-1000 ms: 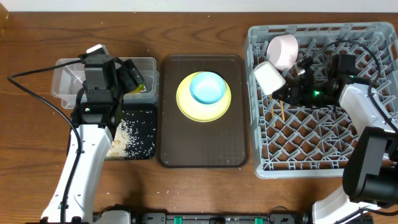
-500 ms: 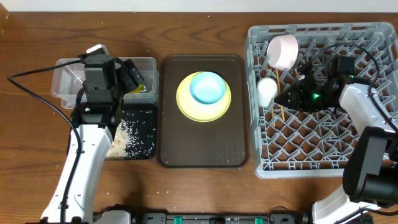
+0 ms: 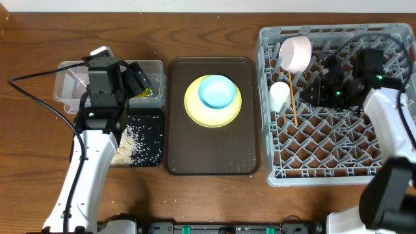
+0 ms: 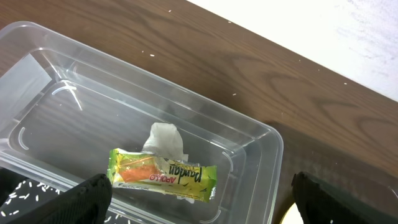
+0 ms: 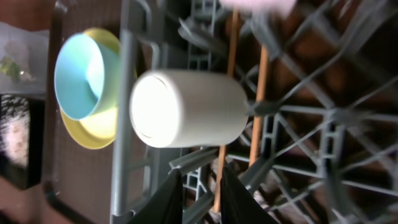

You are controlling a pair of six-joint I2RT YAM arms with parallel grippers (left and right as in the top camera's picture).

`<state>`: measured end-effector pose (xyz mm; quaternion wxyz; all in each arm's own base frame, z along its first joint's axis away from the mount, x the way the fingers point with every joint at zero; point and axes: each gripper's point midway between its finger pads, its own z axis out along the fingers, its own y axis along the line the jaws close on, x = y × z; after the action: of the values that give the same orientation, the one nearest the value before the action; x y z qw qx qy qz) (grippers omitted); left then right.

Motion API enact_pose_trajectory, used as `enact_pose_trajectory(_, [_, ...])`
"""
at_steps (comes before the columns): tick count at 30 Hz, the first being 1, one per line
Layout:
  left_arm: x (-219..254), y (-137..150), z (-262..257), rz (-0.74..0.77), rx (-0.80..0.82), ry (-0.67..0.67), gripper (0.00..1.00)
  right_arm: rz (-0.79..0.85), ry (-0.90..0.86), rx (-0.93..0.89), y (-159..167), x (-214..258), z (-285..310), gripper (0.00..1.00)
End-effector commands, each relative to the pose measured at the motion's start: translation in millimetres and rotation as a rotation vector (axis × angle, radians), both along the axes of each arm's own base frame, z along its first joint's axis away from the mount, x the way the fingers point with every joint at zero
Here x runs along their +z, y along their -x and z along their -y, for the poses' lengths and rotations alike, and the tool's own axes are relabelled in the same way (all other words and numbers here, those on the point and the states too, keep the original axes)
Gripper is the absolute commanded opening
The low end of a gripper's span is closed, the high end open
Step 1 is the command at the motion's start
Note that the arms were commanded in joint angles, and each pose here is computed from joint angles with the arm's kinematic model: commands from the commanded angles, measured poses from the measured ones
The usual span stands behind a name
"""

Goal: Sort waste into correct bins and load items into the dishwasher rack
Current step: 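Move the right gripper back to the blue bowl on the yellow plate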

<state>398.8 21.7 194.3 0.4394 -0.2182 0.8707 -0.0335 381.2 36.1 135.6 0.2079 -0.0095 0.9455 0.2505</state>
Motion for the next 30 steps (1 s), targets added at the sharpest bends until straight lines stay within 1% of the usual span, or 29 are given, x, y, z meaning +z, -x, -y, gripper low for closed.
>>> enact_pose_trajectory(1, [9.5,-2.1,-2.8,0.019,0.006,-0.015,0.95,0.089,0.107,0.004,-6.1,28.8,-7.1,0.20])
enact_pose_trajectory(8, [9.5,-2.1,-2.8,0.019,0.006,-0.015,0.95,0.223,0.261,0.135,-9.1,45.8,-61.6,0.22])
enact_pose_trajectory(13, [9.5,-2.1,-2.8,0.019,0.006,-0.015,0.95,0.368,0.380,0.310,-7.6,53.3,-122.1,0.35])
enact_pose_trajectory(16, [9.5,-2.1,-2.8,0.019,0.006,-0.015,0.95,0.461,0.440,0.389,-4.4,59.7,-157.4,0.40])
enact_pose_trajectory(18, [9.5,-2.2,-2.8,0.019,0.005,-0.015,0.95,0.516,0.457,0.449,-0.2,61.8,-182.0,0.41])
enact_pose_trajectory(21, [9.5,-2.1,-2.8,0.019,0.006,-0.015,0.95,0.583,0.461,0.565,10.5,59.4,-219.2,0.48])
enact_pose_trajectory(24, [9.5,-2.2,-2.8,0.019,0.005,-0.015,0.95,0.616,0.464,0.658,19.6,48.3,-248.0,0.52])
enact_pose_trajectory(26, [9.5,-2.1,-2.8,0.019,0.006,-0.015,0.95,0.619,0.469,0.703,23.7,38.0,-261.2,0.52])
enact_pose_trajectory(30, [9.5,-2.1,-2.8,0.019,0.006,-0.015,0.95,0.588,0.478,0.742,26.6,13.5,-275.0,0.44])
